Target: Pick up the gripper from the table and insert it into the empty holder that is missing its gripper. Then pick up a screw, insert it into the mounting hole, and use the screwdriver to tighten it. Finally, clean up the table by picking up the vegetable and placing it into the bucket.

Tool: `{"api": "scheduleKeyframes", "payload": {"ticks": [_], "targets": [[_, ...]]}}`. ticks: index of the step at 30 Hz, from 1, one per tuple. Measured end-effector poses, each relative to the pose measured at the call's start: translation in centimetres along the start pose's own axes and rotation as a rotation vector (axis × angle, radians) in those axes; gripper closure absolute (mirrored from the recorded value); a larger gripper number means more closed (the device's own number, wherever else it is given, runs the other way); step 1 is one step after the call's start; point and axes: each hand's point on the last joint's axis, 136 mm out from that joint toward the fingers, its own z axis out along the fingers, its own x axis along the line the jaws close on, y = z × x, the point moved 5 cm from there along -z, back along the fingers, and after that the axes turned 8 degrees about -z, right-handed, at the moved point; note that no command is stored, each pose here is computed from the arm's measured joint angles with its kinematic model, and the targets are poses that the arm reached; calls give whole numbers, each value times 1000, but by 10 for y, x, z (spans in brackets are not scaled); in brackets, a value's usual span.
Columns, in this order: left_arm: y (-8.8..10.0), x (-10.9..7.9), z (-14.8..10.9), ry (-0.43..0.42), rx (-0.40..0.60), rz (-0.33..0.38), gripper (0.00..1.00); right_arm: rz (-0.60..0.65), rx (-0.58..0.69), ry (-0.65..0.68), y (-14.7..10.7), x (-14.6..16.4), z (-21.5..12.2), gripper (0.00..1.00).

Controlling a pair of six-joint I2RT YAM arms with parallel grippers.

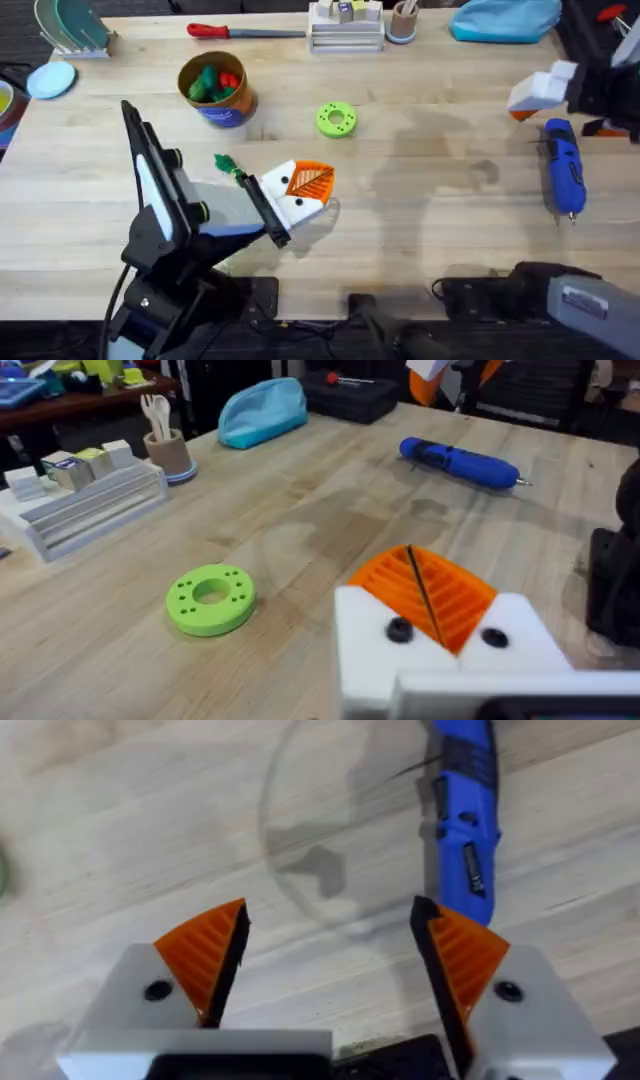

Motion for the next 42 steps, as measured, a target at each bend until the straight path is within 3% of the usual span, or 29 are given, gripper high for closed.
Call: {"api": "scheduleKeyframes", "payload": {"ticks": [4,10,17,27,30,42], "targets": [[0,3,0,24,-3,-3,996,22,45,-28,26,-16,13,10],[1,7,0,54,-8,-4,996,16,3,-120,59,-36,17,10],[1,7,0,60,-9,-6,996,-44,146,-196,49,-65,37,10],[1,9,0,71,-11,-6,996,23,232,-104,39,-117,69,17],[2,10,0,83,-13,-6,996,-5,243,-57,39,-120,81,77],[2,11,-1,91,-14,-6,996,-98,353,45,32,-119,124,11]]}}
